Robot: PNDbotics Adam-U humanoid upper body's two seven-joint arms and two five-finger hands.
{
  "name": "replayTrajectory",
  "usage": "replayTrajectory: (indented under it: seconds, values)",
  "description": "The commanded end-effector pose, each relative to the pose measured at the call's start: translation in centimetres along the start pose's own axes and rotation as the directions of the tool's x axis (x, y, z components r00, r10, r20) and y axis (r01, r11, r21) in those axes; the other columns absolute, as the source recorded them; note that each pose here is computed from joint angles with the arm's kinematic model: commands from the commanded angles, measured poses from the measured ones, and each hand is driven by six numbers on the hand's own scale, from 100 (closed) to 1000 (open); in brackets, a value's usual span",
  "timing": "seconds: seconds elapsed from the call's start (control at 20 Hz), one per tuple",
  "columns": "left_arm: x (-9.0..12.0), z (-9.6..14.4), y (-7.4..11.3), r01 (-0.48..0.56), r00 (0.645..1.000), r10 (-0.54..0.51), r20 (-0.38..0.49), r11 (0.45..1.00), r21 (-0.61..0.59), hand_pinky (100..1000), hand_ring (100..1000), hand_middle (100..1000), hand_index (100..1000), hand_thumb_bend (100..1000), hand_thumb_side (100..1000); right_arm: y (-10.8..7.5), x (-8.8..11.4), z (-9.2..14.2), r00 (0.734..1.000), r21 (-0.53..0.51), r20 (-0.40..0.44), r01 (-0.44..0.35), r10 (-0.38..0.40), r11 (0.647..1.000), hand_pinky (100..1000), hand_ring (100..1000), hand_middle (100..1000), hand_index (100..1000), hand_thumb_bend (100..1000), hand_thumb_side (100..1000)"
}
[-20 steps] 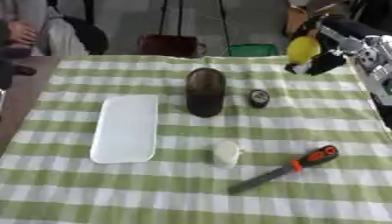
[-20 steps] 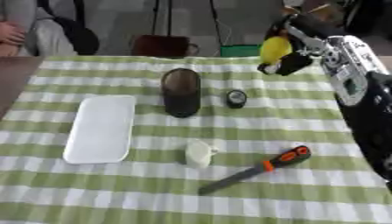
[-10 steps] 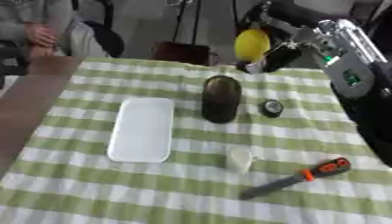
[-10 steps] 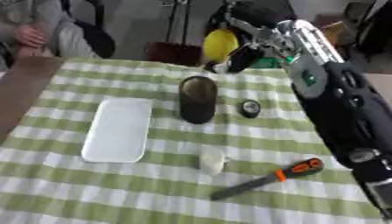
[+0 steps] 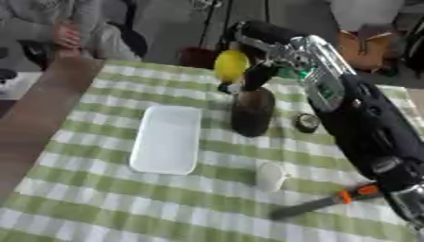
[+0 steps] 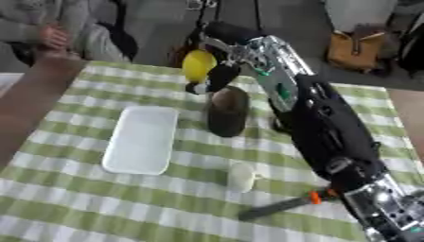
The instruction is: Pick up objects on the table and place them in the box.
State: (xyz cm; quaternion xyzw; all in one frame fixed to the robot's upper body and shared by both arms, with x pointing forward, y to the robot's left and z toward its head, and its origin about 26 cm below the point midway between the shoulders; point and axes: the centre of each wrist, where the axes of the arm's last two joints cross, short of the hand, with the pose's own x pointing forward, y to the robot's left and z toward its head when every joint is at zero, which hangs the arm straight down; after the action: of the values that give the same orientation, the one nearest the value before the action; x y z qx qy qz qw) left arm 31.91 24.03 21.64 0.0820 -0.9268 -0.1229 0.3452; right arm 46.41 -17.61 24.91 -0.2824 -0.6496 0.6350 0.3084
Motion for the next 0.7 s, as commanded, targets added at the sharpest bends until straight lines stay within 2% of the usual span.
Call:
replayTrajectory:
  seconds: [0.05,0.55,0.7]
  values:
    - [1.0,-0.7,-0.1,-0.013,0.999,0.014,0.047,1.0,-0.011,655,755,887,849,585,729,0.2,0.7,-0.9,1.0,0.005,0.011,0.003,-0.003,1.0,130,339,557,713,475,251]
    - [1.4,-1.0,-0.6,-0.036,0.997,0.037,0.064,0.999,-0.024,654,755,887,849,583,731,4.9,3.4,-3.3,0.996,0.119,0.062,0.056,-0.063,0.991,130,335,551,709,483,215]
    - [1.4,-1.0,-0.6,-0.04,0.997,0.042,0.066,0.999,-0.026,654,755,887,848,582,732,6.9,4.3,-3.8,0.993,0.168,0.073,0.078,-0.091,0.983,134,337,553,711,483,210]
